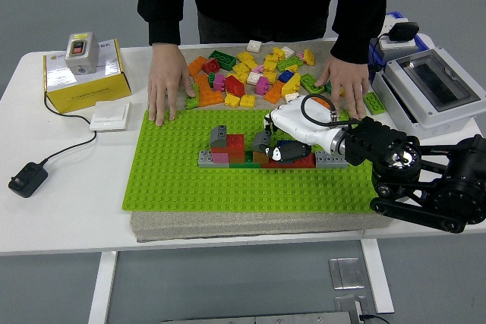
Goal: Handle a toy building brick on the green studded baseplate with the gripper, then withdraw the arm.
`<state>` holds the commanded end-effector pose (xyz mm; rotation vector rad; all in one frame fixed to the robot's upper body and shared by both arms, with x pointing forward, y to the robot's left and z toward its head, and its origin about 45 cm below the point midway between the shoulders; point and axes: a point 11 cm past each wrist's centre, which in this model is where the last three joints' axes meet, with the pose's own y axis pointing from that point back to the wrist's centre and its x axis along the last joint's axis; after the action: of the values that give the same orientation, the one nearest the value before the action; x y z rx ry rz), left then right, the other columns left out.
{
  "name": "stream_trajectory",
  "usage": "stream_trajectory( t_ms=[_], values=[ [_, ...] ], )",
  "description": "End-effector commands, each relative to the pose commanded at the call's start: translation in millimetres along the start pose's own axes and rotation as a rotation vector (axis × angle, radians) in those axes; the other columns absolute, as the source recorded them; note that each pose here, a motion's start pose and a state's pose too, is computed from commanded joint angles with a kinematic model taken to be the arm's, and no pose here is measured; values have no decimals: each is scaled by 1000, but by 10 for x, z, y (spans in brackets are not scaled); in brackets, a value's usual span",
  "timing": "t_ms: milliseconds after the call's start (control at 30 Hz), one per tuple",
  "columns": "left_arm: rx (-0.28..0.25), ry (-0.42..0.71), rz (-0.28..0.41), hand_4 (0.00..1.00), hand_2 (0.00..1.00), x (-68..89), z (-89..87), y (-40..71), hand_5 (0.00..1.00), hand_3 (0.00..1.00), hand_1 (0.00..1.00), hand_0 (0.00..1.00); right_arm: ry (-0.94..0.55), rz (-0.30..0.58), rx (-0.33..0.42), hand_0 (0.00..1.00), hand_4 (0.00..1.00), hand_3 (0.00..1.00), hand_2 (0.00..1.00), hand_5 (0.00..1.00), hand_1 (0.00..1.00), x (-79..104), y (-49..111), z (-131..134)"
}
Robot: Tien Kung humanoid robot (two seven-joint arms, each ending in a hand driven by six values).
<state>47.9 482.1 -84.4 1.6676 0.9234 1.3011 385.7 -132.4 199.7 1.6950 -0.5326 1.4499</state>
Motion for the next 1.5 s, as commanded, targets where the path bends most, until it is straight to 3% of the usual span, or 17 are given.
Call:
stream_trajectory(
  t_ms=[1133,1167,1500],
  values=[
    [2,-3,3,135,545,4,-2,0,691,592,613,638,-5,-4,-5,79,596,639,614,530,122,9,-4,12],
    [1,-3,3,127,544,4,-2,0,686,590,613,637,-5,-4,-6,80,657,647,651,577,126,9,-4,13],
    [0,-3,4,120,543,4,-3,-1,683,587,613,636,-1,-4,-6,80,670,650,659,582,123,7,-1,13]
  ],
)
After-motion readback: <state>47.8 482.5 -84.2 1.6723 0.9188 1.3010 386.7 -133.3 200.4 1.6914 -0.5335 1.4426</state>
